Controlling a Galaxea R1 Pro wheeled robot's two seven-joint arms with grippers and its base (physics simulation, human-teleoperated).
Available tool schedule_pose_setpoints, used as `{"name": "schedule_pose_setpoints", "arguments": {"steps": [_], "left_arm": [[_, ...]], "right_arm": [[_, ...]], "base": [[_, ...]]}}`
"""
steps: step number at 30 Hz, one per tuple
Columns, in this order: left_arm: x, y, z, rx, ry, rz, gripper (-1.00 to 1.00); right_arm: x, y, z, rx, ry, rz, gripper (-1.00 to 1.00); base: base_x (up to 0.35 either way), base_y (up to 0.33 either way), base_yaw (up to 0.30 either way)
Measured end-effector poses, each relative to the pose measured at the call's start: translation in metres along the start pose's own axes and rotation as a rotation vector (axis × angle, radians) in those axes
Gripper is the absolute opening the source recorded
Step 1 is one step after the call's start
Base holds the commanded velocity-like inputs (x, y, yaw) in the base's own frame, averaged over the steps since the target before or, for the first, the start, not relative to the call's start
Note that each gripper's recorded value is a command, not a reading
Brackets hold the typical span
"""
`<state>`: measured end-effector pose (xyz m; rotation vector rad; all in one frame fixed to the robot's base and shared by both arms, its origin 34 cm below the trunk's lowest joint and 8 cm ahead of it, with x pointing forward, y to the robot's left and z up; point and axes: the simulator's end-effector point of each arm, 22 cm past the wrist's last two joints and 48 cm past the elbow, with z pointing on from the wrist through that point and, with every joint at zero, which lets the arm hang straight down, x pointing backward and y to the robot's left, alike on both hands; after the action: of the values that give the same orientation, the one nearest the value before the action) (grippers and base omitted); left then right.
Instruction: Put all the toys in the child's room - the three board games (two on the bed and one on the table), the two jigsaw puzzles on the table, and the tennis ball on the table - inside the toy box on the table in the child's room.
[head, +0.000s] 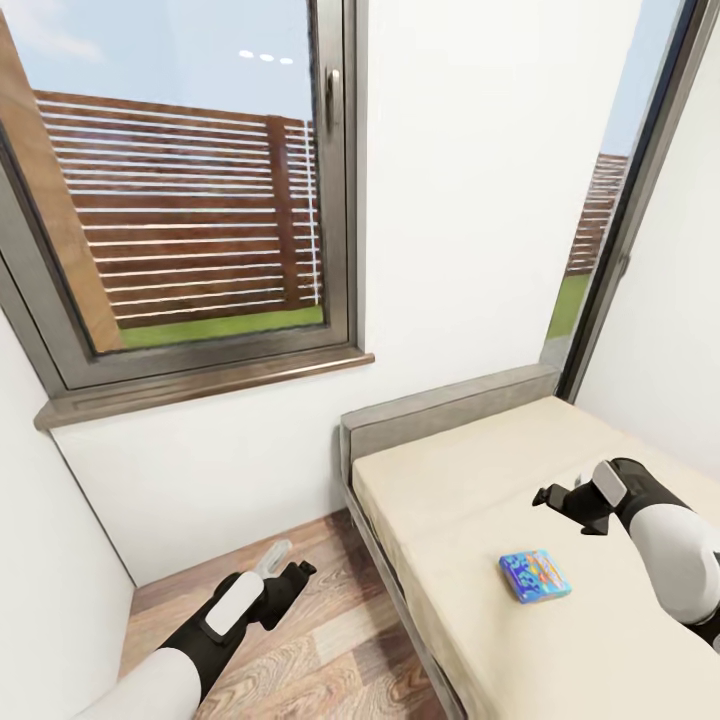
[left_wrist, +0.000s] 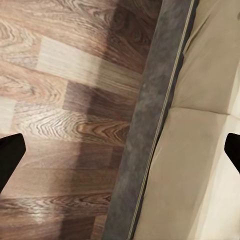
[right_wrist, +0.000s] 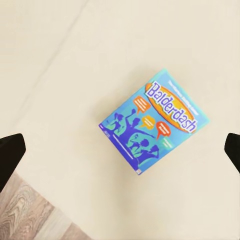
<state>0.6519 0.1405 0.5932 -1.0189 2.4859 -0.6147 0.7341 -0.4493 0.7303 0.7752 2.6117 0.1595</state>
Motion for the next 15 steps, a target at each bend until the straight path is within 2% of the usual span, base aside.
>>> {"name": "schedule_pose_setpoints", "arguments": {"steps": [7,15], "left_arm": [[0.002,0.008,0.01,0.0,-0.001,0.0,1.0],[0.006,0.017,0.022,0.0,-0.001,0.0,1.0]], "right_arm": [[0.002,-0.004,0.009,-0.004,-0.007,0.009,1.0],[0.006,-0.009,0.021,-0.006,-0.012,0.013,1.0]], "base": [[0.0,0.0,-0.127],[0.0,0.0,-0.249]]}}
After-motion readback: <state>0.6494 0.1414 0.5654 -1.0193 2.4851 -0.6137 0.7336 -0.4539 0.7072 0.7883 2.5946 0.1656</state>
